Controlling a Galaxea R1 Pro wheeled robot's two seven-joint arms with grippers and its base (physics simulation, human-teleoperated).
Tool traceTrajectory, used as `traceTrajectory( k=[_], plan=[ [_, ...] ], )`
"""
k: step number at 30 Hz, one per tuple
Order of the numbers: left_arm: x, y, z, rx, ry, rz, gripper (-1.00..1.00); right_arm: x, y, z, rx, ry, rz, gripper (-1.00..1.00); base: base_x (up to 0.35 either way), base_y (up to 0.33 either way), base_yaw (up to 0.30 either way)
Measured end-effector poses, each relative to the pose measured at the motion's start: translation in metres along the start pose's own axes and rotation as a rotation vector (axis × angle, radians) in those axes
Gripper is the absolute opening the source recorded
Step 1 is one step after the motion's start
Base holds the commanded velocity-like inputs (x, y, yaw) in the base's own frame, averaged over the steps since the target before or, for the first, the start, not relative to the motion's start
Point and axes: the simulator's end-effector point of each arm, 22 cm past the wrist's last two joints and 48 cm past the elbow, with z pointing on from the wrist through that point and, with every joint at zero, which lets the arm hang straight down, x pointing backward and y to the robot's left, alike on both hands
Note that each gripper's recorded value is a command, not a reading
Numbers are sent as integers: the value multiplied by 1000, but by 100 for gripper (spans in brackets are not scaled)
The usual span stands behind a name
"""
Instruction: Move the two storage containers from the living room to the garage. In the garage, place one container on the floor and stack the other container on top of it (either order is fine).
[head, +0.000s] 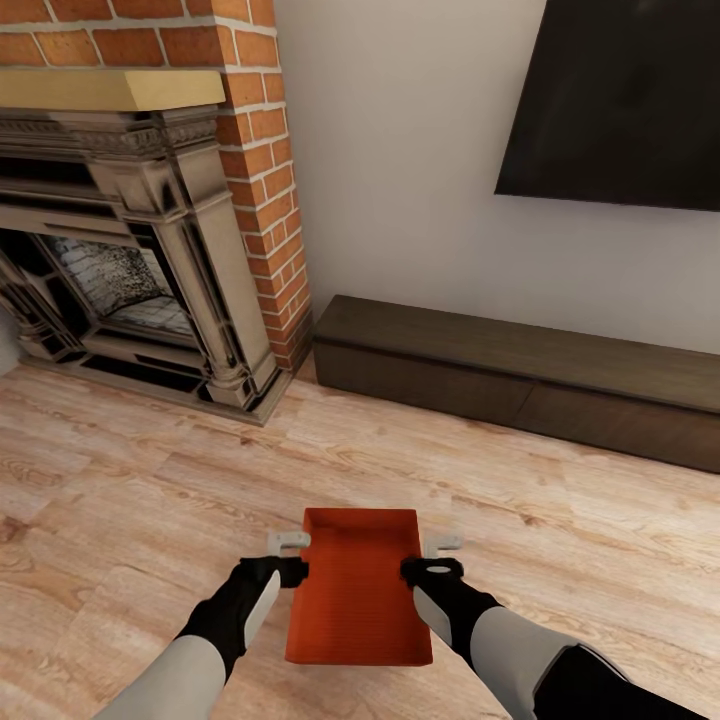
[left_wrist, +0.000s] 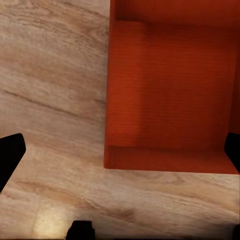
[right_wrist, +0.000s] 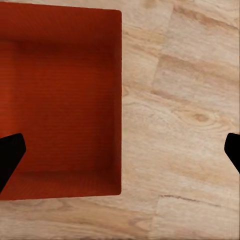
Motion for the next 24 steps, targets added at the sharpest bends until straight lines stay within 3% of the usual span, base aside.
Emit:
traceTrajectory(
  k=[5,12,24],
  plan=[
    [3,0,1,1,10,0,100,20,10,-1,-47,88,-49,100,0,0,0],
    [2,1,1,-1,9,0,100,22,36,-4,-169,89,-137,100,0,0,0],
    [2,-1,1,4,14,-6,100,15,41,-4,-195,55,-136,100,0,0,0]
  ],
)
